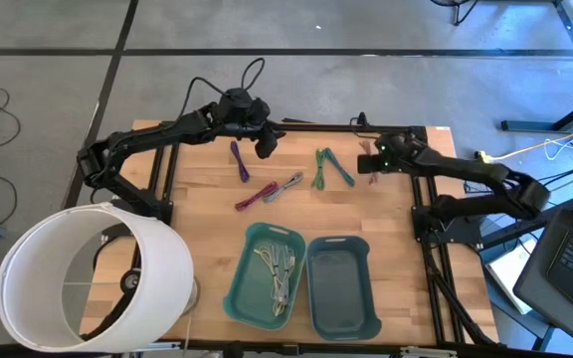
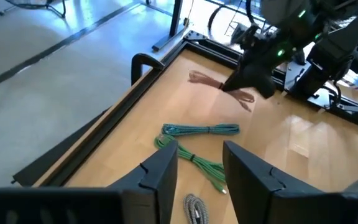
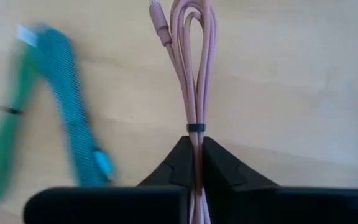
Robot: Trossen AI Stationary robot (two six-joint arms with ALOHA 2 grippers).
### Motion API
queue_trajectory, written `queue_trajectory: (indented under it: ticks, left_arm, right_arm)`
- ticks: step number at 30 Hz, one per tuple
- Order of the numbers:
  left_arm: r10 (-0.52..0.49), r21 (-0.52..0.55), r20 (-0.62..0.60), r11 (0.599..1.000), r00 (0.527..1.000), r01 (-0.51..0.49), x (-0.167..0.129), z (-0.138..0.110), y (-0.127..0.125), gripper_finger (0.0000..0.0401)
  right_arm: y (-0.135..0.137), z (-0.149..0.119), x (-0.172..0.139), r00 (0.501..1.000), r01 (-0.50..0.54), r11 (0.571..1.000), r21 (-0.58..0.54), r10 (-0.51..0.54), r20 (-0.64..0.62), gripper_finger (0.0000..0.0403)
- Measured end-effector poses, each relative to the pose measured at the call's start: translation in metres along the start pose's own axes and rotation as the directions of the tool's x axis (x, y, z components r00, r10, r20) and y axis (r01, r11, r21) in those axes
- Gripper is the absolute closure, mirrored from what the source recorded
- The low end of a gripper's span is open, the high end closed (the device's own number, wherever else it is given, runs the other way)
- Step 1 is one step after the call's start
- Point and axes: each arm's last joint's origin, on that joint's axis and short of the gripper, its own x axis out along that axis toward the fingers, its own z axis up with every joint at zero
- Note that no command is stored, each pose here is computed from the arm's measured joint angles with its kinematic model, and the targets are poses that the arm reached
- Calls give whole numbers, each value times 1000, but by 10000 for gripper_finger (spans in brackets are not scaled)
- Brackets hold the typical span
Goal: Pick & Place USB Port
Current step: Put the light pink charger cable into the green bin
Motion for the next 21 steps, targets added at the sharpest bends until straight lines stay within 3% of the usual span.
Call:
queue_trajectory:
  ticks: [6, 9, 13, 16, 19, 21]
  left_arm:
    - [-10, -34, 53, 999, 999, 12, 0, 5, -2, 281]
    - [-25, -113, 138, 993, 990, 41, -1, 14, -4, 281]
    - [-76, -90, 298, 990, 951, 107, -4, 29, -12, 285]
    - [-249, -6, 426, 961, 870, 278, -10, 44, -22, 285]
    - [-482, 128, 495, 863, 723, 488, -22, 57, -34, 286]
    - [-575, 195, 509, 802, 640, 565, -29, 61, -43, 289]
  right_arm:
    - [23, 25, -60, 963, -188, 980, -68, 198, 184, 389]
    - [40, 40, -104, 885, -344, 924, -165, 378, 273, 389]
    - [60, 55, -160, 744, -468, 815, -341, 571, 345, 389]
    - [70, 65, -196, 652, -493, 747, -446, 656, 380, 389]
    - [80, 72, -220, 586, -498, 686, -530, 717, 377, 389]
    - [87, 75, -230, 549, -509, 646, -569, 753, 363, 389]
